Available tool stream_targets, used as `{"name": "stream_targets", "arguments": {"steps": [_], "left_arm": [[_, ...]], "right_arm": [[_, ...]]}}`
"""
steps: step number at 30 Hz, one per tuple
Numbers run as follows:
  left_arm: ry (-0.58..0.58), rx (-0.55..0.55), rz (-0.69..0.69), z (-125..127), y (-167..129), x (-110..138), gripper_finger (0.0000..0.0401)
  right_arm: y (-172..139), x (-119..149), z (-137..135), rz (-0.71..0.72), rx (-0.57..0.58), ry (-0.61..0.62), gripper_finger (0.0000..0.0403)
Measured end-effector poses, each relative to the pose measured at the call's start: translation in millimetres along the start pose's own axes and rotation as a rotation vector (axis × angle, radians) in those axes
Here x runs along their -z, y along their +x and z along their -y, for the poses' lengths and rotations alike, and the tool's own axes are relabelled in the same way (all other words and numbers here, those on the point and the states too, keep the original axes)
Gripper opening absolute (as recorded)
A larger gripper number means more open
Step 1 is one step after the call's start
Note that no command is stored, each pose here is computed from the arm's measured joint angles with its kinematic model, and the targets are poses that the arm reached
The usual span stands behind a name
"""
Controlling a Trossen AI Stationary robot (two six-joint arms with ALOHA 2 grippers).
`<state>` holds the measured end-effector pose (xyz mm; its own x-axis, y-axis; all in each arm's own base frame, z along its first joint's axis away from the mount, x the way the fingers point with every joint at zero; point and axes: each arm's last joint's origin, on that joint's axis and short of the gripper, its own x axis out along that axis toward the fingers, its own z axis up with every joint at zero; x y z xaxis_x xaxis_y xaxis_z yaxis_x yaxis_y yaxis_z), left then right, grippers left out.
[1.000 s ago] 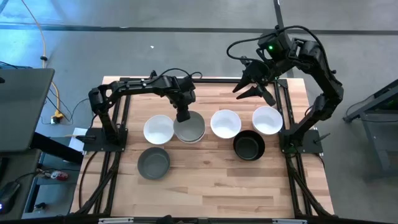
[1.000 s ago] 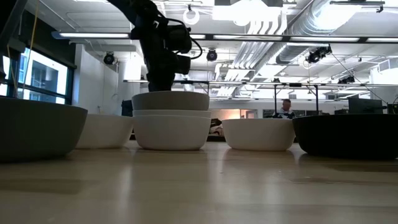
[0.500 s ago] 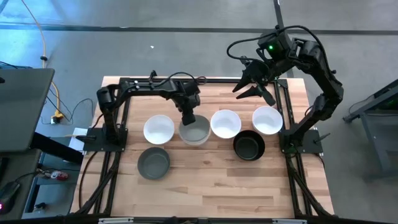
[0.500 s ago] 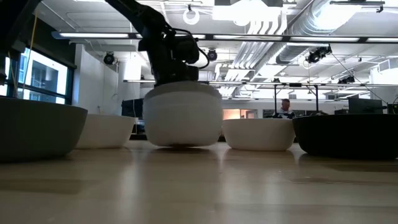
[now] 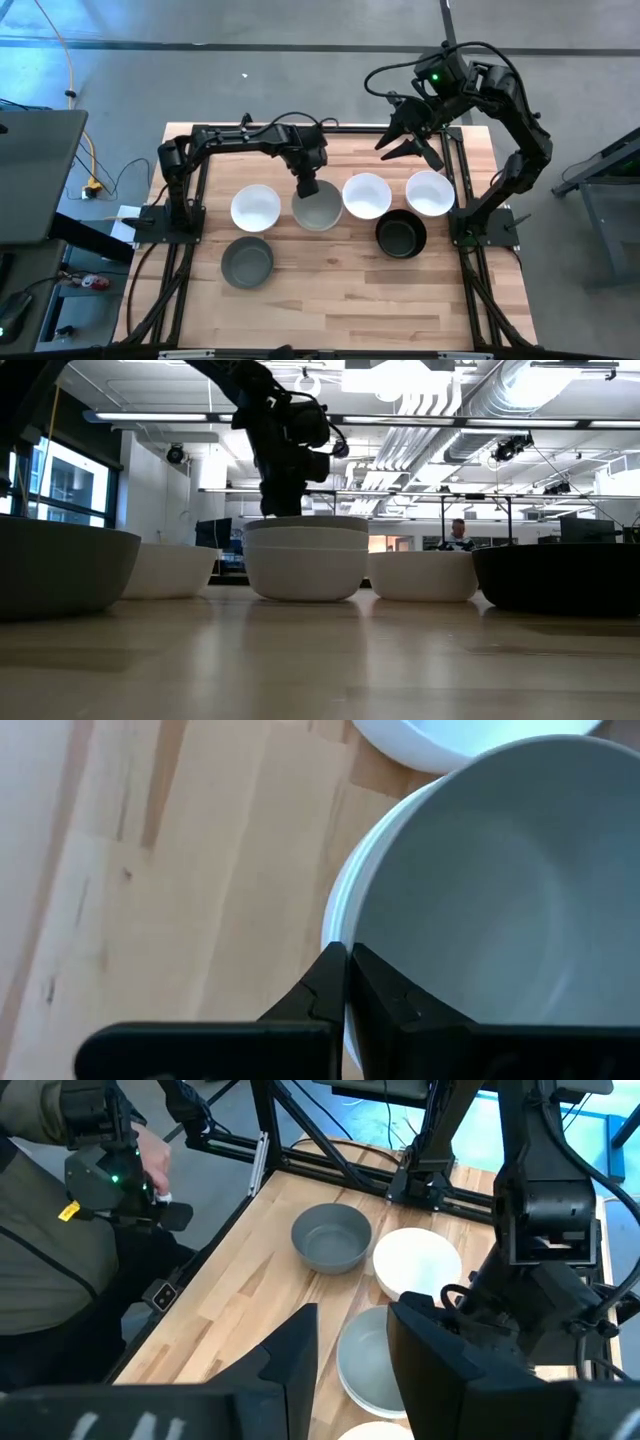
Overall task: Nest bowls inside each other
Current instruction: Stack the gray bowl on top of the white bowl, then stack the white bowl on top of the gray bowl
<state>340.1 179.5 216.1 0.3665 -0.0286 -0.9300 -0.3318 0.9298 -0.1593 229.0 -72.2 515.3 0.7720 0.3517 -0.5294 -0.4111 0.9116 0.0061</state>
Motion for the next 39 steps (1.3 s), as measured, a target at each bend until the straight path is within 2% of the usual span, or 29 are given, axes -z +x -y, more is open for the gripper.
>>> {"name": "stream_targets", "arguments": {"steps": [8, 17, 23, 29, 35, 39], "left_arm": [[-0.001, 0.014, -0.058, -0.4, 12.5, 3.0, 0.0], [-0.002, 0.02, -0.037, 0.0, 10.8, 1.3, 0.0008], [-0.002, 0.027, -0.036, 0.1, 10.6, 1.3, 0.0048], [0.007, 0.034, -0.034, 1.0, 7.6, 1.7, 0.0102], [0.044, 0.043, 0.012, 3.7, -15.9, 2.8, 0.0146], [0.035, 0.008, -0.057, 2.3, -37.0, 15.5, 0.0159]], "right_arm": [[0.0, 0.1, -0.1, -0.001, -0.001, 0.001, 0.0112], [0.2, 0.1, -0.1, 0.001, -0.006, 0.001, 0.0112], [12.2, 8.1, 6.2, -0.03, -0.05, 0.054, 0.0112], [30.6, 28.9, 23.3, -0.11, -0.069, 0.155, 0.0113], [38.1, 49.2, 42.5, -0.153, -0.051, 0.227, 0.0113], [39.5, 60.1, 50.2, -0.166, -0.059, 0.269, 0.0113]]}}
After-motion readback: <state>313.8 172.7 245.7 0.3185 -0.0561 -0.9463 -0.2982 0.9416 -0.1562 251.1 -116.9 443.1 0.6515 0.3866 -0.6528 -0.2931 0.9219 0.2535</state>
